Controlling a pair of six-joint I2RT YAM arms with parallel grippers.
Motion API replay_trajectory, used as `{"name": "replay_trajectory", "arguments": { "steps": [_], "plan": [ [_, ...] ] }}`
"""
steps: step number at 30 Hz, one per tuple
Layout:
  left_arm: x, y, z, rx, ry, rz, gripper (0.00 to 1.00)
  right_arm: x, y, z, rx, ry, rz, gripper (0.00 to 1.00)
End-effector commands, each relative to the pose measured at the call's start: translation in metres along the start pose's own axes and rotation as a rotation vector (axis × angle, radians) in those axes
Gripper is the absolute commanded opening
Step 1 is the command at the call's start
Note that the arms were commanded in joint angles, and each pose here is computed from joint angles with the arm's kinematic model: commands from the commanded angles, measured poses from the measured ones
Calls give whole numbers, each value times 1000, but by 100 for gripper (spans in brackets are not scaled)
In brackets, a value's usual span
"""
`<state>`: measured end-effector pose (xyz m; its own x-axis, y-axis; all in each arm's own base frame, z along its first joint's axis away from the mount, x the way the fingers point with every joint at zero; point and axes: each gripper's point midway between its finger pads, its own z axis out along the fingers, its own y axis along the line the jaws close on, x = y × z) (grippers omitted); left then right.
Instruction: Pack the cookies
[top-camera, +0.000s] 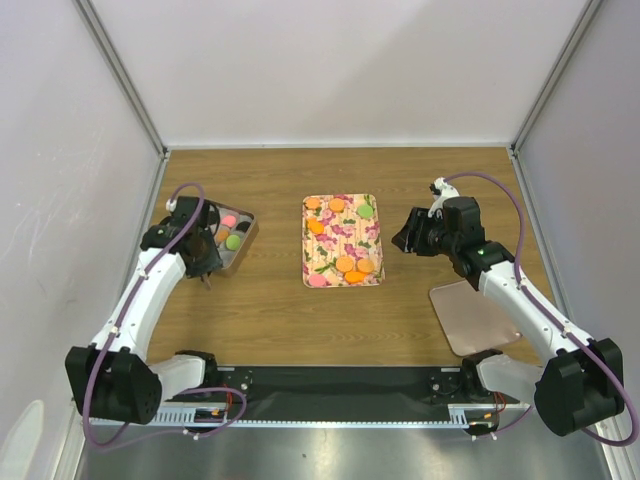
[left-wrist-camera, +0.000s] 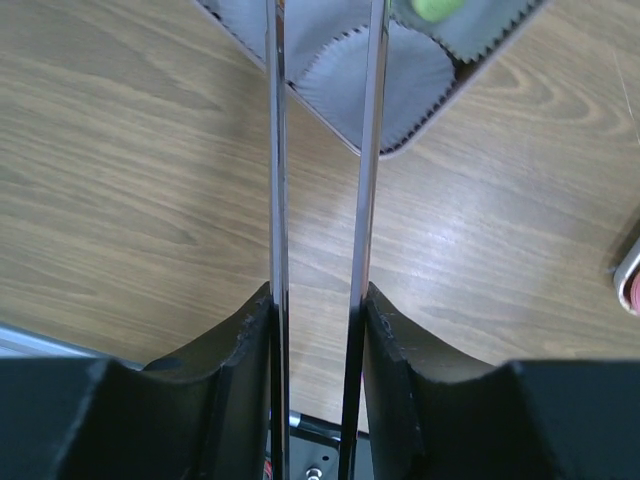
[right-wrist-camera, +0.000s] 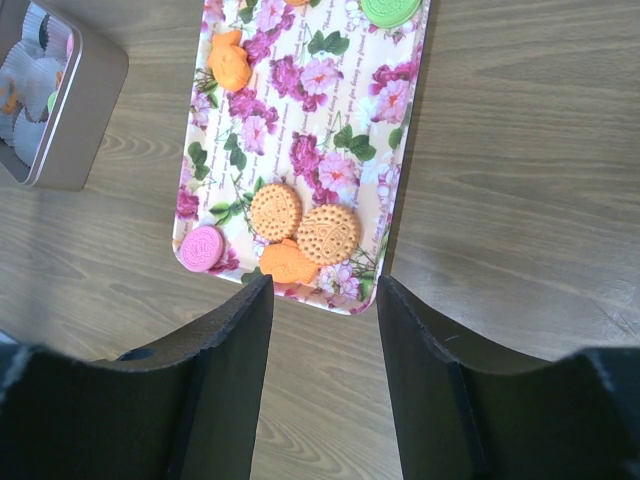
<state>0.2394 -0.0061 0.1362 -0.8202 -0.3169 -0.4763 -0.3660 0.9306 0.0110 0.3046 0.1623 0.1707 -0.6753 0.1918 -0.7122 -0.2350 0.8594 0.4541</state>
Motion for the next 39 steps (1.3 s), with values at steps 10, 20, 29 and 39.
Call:
{"name": "replay_trajectory", "arguments": {
  "steps": [10,20,29,39],
  "plan": [
    [-19,24,8,-56,-40,-94,39,-15,13,-4,-45,-51,-11,52],
    [-15,32,14,-90,-31,-97,40,-14,15,-4,-53,-47,-10,52],
    [-14,43,19,-116,-30,-136,40,-14,16,-4,-55,-47,-12,52],
    [-14,43,23,-116,-26,-142,41,-15,15,-5,-50,-53,-13,52]
  ]
}}
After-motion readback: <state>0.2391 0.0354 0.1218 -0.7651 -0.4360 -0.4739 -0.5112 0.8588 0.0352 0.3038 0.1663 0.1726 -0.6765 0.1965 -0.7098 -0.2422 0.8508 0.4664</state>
